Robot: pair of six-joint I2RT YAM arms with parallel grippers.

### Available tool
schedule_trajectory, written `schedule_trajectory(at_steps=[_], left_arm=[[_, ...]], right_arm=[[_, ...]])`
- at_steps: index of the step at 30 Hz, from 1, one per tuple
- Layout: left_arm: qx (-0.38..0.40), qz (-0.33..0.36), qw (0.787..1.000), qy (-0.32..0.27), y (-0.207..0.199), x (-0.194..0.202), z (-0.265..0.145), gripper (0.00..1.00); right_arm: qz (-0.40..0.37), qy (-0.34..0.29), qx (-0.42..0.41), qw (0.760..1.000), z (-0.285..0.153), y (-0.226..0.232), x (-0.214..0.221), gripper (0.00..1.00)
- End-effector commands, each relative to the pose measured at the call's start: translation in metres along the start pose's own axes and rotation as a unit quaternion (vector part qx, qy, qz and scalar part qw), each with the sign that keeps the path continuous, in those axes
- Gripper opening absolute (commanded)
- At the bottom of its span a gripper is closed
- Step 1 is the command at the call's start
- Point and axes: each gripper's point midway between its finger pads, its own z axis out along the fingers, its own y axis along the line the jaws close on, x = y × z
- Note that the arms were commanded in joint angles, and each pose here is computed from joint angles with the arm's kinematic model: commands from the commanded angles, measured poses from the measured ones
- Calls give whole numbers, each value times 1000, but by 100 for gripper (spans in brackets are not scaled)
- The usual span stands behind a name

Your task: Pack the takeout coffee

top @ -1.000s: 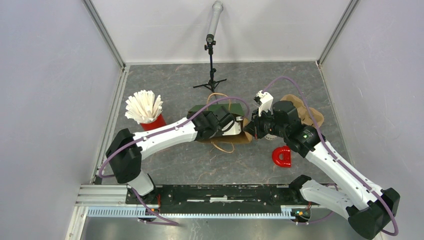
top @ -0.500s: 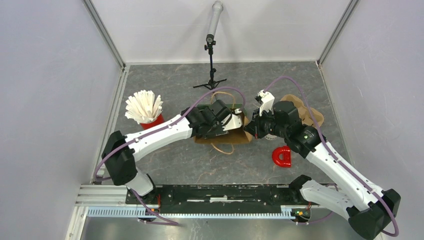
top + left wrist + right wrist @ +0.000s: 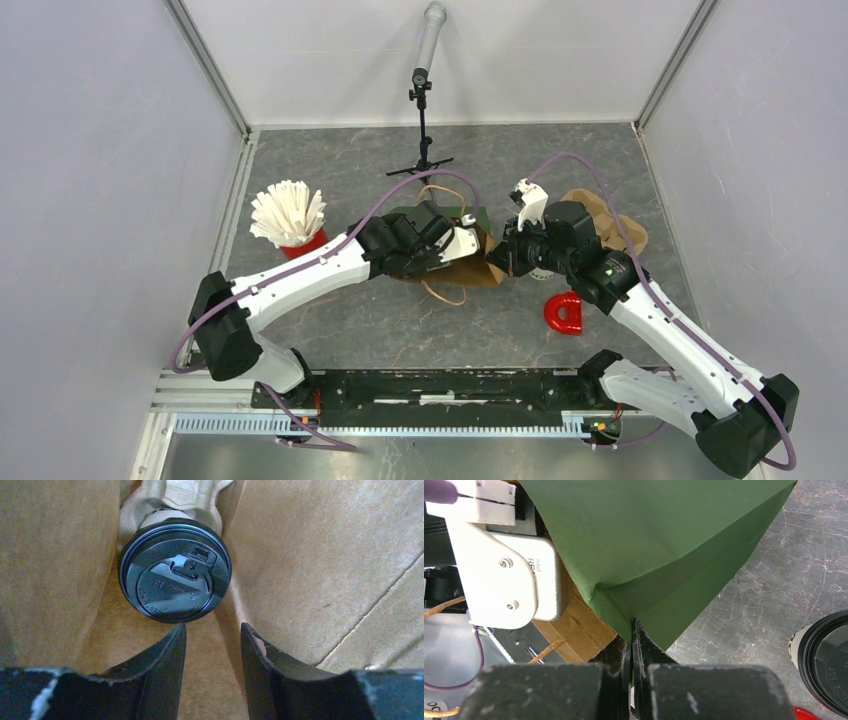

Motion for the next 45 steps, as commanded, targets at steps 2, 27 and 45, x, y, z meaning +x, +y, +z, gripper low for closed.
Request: schedule_trajectory(at_steps=[2,27,45], left_arm=[[-11,-11,1000,-20,5,-12,11,49],[-50,25,998,-15,10,-15,57,33],[-32,-28,997,-57,13,-29,15,46]], right_arm=[[4,2,-10,1000,1,5,-1,0],[-7,7,-13,1000,-1,6,-1,0],[-1,5,-6,1000,3,4,-4,0]])
